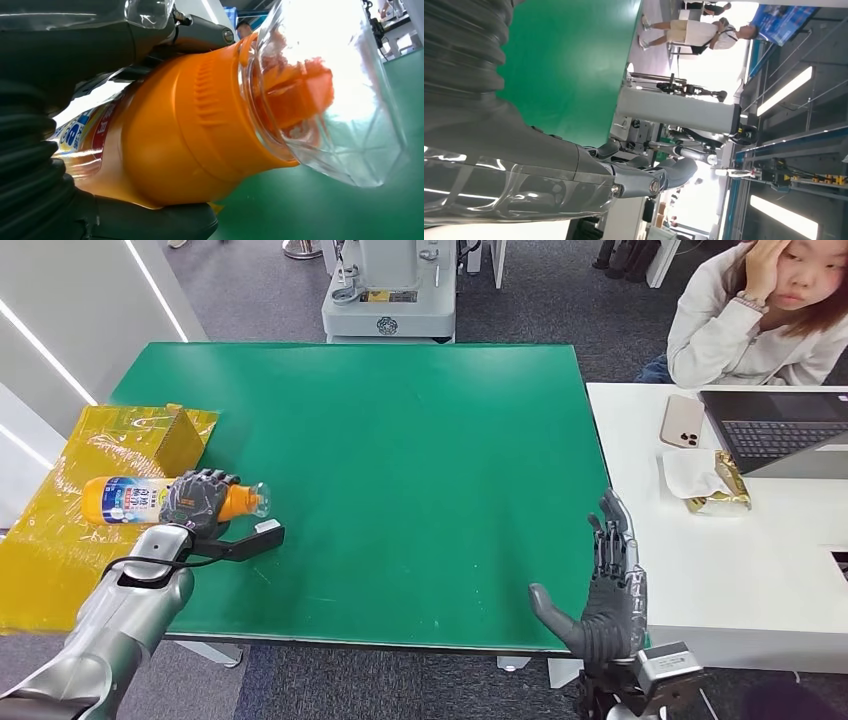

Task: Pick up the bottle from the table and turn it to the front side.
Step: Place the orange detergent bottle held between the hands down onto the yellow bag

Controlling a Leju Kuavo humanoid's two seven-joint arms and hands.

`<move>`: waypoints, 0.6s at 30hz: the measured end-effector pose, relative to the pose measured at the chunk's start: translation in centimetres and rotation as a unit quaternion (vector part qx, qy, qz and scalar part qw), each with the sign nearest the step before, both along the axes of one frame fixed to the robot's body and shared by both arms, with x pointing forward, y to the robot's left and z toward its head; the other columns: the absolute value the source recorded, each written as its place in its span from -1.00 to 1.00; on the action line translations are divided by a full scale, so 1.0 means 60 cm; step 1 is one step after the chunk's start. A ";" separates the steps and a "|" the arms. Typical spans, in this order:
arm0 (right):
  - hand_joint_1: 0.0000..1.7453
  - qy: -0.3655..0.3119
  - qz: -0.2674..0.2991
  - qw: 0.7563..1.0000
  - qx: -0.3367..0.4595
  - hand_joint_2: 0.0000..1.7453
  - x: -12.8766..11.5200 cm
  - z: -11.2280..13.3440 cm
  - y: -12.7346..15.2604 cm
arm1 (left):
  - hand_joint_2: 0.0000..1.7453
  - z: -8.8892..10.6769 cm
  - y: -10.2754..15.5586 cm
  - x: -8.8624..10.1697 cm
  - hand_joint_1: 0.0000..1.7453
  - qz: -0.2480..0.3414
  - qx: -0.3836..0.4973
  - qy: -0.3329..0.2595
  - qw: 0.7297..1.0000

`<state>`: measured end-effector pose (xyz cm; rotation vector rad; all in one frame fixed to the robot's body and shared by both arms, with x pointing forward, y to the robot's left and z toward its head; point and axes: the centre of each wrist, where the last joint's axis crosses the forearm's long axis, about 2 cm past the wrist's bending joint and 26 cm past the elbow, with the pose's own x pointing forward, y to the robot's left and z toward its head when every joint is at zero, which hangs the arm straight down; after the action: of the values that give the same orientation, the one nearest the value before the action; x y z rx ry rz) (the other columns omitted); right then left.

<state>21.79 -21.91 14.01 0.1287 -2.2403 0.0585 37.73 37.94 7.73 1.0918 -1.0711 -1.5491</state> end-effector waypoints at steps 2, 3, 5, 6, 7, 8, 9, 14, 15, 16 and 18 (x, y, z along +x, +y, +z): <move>-1.00 0.000 0.000 1.000 0.000 1.00 0.000 0.000 0.000 | 1.00 -0.001 0.001 0.000 1.00 0.001 0.000 0.002 1.000; -1.00 0.000 0.000 1.000 0.000 1.00 0.000 0.000 0.000 | 1.00 -0.001 0.001 0.000 1.00 0.002 0.000 0.004 1.000; -1.00 0.000 0.000 1.000 0.000 1.00 0.001 0.000 0.000 | 1.00 0.000 0.001 0.001 1.00 0.004 -0.001 0.011 1.000; -1.00 0.000 0.000 1.000 0.000 1.00 0.001 0.000 0.000 | 1.00 0.000 0.000 0.002 1.00 0.006 -0.001 0.015 1.000; -1.00 -0.001 0.000 1.000 0.000 1.00 0.002 0.001 0.000 | 1.00 0.001 0.000 0.003 1.00 0.008 -0.001 0.019 1.000; -1.00 0.000 0.000 1.000 -0.001 1.00 0.002 0.001 0.000 | 1.00 0.002 0.001 0.005 1.00 0.010 -0.001 0.023 1.000; -1.00 0.000 0.001 1.000 -0.001 1.00 0.002 0.000 0.000 | 1.00 0.003 0.001 0.006 1.00 0.014 -0.002 0.026 1.000; -1.00 0.005 0.009 1.000 -0.003 1.00 0.005 -0.001 0.001 | 1.00 0.006 0.006 0.009 1.00 0.032 -0.005 0.040 0.999; -1.00 0.007 0.011 1.000 -0.004 1.00 0.006 -0.001 0.001 | 1.00 0.006 0.007 0.010 1.00 0.034 -0.006 0.042 0.999; -1.00 0.009 0.012 1.000 -0.004 1.00 0.007 -0.002 0.001 | 1.00 0.006 0.008 0.010 1.00 0.036 -0.007 0.044 0.998; -1.00 0.013 0.016 1.000 -0.006 1.00 0.007 -0.003 0.002 | 1.00 0.006 0.009 0.010 1.00 0.041 -0.011 0.049 0.998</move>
<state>22.22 -21.80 13.83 0.1578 -2.2126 0.0860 38.31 38.51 8.08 1.0219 -0.9630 -1.5078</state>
